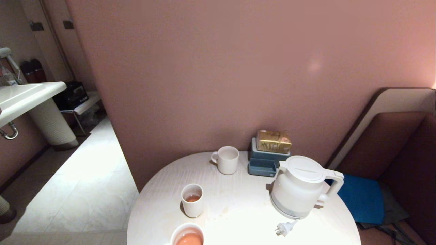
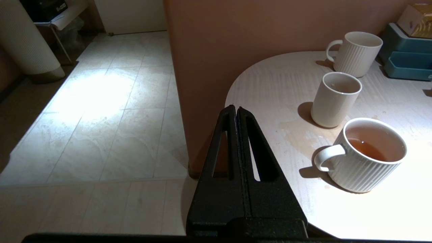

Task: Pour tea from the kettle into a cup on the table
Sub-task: Pick up the kettle

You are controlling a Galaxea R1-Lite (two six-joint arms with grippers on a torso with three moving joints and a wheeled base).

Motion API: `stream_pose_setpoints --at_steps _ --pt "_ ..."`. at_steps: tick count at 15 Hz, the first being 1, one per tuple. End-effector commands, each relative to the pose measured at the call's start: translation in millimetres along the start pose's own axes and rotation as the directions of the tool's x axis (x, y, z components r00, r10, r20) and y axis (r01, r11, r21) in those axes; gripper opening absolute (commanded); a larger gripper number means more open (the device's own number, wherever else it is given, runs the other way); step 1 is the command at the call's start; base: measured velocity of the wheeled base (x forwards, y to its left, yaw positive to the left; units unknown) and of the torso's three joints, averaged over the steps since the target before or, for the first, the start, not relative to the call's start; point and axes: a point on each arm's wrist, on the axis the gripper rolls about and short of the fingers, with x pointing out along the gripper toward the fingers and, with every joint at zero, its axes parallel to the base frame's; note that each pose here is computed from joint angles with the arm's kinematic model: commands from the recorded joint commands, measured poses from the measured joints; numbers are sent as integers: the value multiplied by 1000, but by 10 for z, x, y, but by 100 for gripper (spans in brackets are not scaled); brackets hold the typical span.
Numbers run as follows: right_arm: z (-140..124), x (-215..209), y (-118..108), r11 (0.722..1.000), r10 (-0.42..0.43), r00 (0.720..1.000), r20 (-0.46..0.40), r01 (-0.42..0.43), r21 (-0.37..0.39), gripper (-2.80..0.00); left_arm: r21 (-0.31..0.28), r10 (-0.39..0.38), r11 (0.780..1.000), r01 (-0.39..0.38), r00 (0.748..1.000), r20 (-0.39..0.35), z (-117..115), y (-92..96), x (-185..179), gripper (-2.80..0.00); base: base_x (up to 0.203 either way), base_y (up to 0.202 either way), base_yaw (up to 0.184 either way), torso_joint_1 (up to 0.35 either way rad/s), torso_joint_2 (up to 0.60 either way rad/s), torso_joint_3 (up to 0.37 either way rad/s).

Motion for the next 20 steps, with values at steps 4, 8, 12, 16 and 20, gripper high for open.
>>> stream_pose_setpoints --at_steps 4,8,12,16,20 --pt "1 0 0 1000 0 1000 1 0 0 0 0 0 1000 0 1000 -2 0 0 1 -280 0 0 0 0 0 0" --pt "461 -114 7 1000 -5 994 113 4 1 0 0 0 1000 0 1000 -1 0 0 1 -280 0 0 0 0 0 0" --pt "1164 152 28 1000 -5 1000 21 5 -1 0 0 0 1000 0 1000 0 0 0 0 -280 0 0 0 0 0 0" --pt "1356 926 31 995 -96 953 -288 90 -35 0 0 0 1000 0 1000 0 1 0 1 -280 0 0 0 0 0 0" --pt "996 1518 -16 965 -264 779 -569 210 -160 0 0 0 1000 0 1000 -2 0 0 1 -280 0 0 0 0 0 0"
